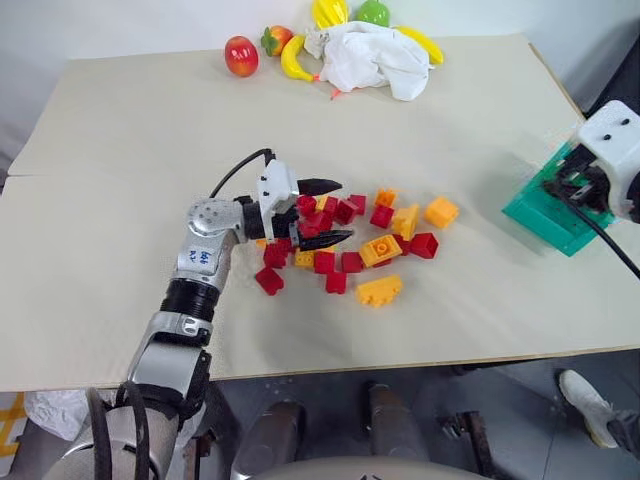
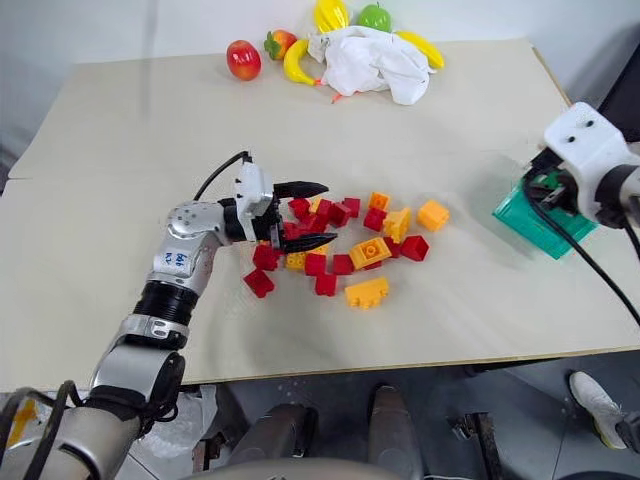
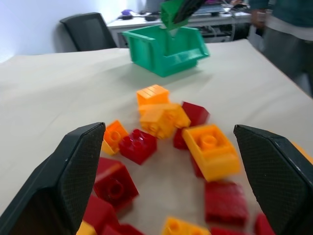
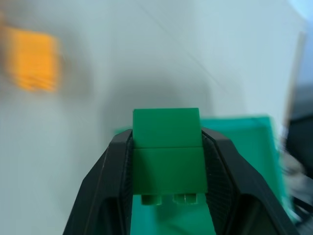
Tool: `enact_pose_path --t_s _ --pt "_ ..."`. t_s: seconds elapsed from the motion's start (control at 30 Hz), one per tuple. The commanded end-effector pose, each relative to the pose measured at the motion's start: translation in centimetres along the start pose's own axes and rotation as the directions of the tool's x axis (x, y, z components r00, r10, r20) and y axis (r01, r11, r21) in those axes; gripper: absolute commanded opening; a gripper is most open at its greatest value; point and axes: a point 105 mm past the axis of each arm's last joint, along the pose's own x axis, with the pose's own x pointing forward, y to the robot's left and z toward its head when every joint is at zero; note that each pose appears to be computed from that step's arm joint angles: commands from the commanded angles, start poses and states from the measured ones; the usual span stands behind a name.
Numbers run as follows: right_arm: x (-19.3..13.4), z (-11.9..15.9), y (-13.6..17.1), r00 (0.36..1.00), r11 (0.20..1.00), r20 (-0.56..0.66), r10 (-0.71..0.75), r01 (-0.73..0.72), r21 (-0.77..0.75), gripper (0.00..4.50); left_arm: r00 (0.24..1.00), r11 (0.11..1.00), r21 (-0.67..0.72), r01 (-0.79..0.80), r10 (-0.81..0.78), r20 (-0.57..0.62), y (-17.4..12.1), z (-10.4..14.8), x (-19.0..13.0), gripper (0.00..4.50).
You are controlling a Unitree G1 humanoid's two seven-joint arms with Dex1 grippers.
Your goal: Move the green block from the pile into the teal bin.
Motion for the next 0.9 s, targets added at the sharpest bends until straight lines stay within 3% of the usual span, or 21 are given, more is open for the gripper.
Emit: enact_pose_path --t_s 0.03,0.07,0.2,0.37,0.53,0.73,0.9 --pt "1.0 -0.9 -1.9 0.998 0.998 0.004 -0.067 0.067 -0.014 1.51 1.0 0.999 0.033 0.002 -0.002 0.0 0.5 0.7 0.8 4.5" --pt "1.9 -1.6 -2.4 0.996 0.996 0.003 -0.091 0.091 -0.025 1.51 1.0 0.999 0.042 -0.001 0.001 0.01 0.6 1.0 1.0 4.5" --pt "3.7 -2.8 -3.1 0.994 0.992 0.003 -0.106 0.106 -0.069 2.81 1.0 0.998 0.068 0.003 -0.005 0.019 0.8 1.3 1.3 4.5" --pt "3.9 -1.1 -3.1 0.992 0.994 0.079 -0.096 0.1 -0.054 4.45 1.0 0.995 0.092 -0.026 0.026 0.002 1.1 1.1 0.1 4.5" --pt "2.4 0.3 -1.4 0.99 0.999 0.14 -0.012 0.017 -0.029 4.48 0.995 0.993 0.072 -0.096 0.098 -0.024 1.7 0.5 -3.1 4.5" --pt "0.3 0.0 4.3 0.94 0.968 0.245 0.237 -0.25 0.023 4.48 0.985 0.986 0.048 -0.16 0.163 -0.063 1.8 0.0 -8.4 4.5" --pt "-2.0 0.1 9.6 0.769 0.866 0.444 0.46 -0.498 -0.034 4.48 0.977 0.981 0.057 -0.185 0.19 -0.097 1.1 -0.9 -12.5 4.5"
